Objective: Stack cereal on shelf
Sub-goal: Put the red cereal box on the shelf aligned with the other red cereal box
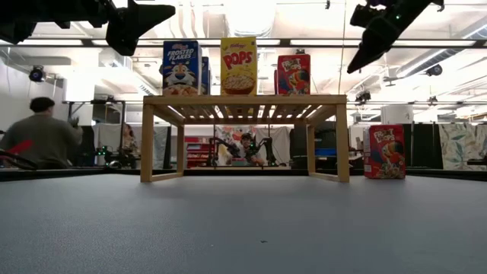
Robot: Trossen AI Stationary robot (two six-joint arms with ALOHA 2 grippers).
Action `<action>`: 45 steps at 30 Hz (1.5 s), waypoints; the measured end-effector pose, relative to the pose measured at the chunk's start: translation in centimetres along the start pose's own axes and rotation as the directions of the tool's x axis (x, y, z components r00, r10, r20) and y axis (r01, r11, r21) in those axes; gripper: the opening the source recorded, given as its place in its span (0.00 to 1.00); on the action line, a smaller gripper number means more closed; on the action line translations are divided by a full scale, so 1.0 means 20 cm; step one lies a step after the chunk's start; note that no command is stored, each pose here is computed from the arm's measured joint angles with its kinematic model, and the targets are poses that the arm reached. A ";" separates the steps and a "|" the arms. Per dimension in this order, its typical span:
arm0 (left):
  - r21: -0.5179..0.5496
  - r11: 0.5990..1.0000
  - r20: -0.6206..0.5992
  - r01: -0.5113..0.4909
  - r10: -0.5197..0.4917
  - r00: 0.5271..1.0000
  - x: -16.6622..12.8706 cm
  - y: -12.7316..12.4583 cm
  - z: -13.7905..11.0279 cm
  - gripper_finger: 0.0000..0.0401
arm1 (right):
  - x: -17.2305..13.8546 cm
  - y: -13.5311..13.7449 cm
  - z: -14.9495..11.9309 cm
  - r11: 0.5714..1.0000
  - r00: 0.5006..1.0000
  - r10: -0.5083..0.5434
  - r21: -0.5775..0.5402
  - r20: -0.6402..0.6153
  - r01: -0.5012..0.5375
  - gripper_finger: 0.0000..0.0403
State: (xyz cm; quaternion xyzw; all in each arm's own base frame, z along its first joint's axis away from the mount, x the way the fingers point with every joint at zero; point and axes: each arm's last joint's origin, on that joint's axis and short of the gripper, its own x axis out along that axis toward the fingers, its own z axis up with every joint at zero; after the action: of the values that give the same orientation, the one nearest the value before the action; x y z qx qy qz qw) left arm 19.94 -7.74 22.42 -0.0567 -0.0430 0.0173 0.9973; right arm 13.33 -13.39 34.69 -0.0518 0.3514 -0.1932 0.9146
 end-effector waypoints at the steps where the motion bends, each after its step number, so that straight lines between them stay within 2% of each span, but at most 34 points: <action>1: 0.000 1.000 0.000 0.000 0.000 1.000 0.00 0.00 0.00 0.70 | 0.00 0.00 0.00 1.000 1.000 0.005 0.003 -0.010 -0.005 0.66; 7: 0.000 1.000 -0.001 0.000 0.000 1.000 0.00 0.00 0.00 0.70 | -0.01 0.02 -0.04 0.999 0.996 0.031 0.016 -0.083 -0.029 0.66; 11: 0.000 1.000 -0.001 0.000 0.000 1.000 0.00 0.00 0.00 0.70 | -0.03 0.02 -0.06 0.999 0.987 -0.037 0.014 -0.158 0.039 0.66; 18: -0.006 1.000 -0.002 0.000 0.000 1.000 0.00 0.00 0.00 0.70 | -0.05 0.04 -0.07 0.998 0.986 -0.042 0.043 -0.159 0.049 0.66; 25: -0.002 1.000 -0.034 -0.002 0.002 0.999 0.02 -0.01 -0.04 0.70 | -0.06 0.04 -0.09 0.997 0.977 -0.032 0.061 -0.210 0.046 0.66; 33: -0.007 1.000 -0.018 0.000 0.000 1.000 0.03 -0.01 -0.05 0.70 | -0.08 0.05 -0.13 0.994 0.954 -0.065 0.063 -0.293 0.087 0.66; 41: -0.016 1.000 0.002 0.003 -0.003 1.000 0.03 -0.01 -0.04 0.70 | -0.08 0.06 -0.13 0.992 0.952 -0.069 0.076 -0.298 0.096 0.66; 45: -0.018 0.999 0.027 0.041 -0.041 0.999 0.03 -0.02 -0.03 0.70 | -0.08 0.06 -0.13 0.989 0.952 -0.070 0.102 -0.298 0.104 0.66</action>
State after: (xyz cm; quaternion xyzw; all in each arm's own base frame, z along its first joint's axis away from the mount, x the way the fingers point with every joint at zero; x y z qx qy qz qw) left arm 20.61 -8.16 21.96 -0.0650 -0.0576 -0.0028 0.9962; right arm 10.89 -11.63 33.49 0.0156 0.4686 -0.2592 0.8444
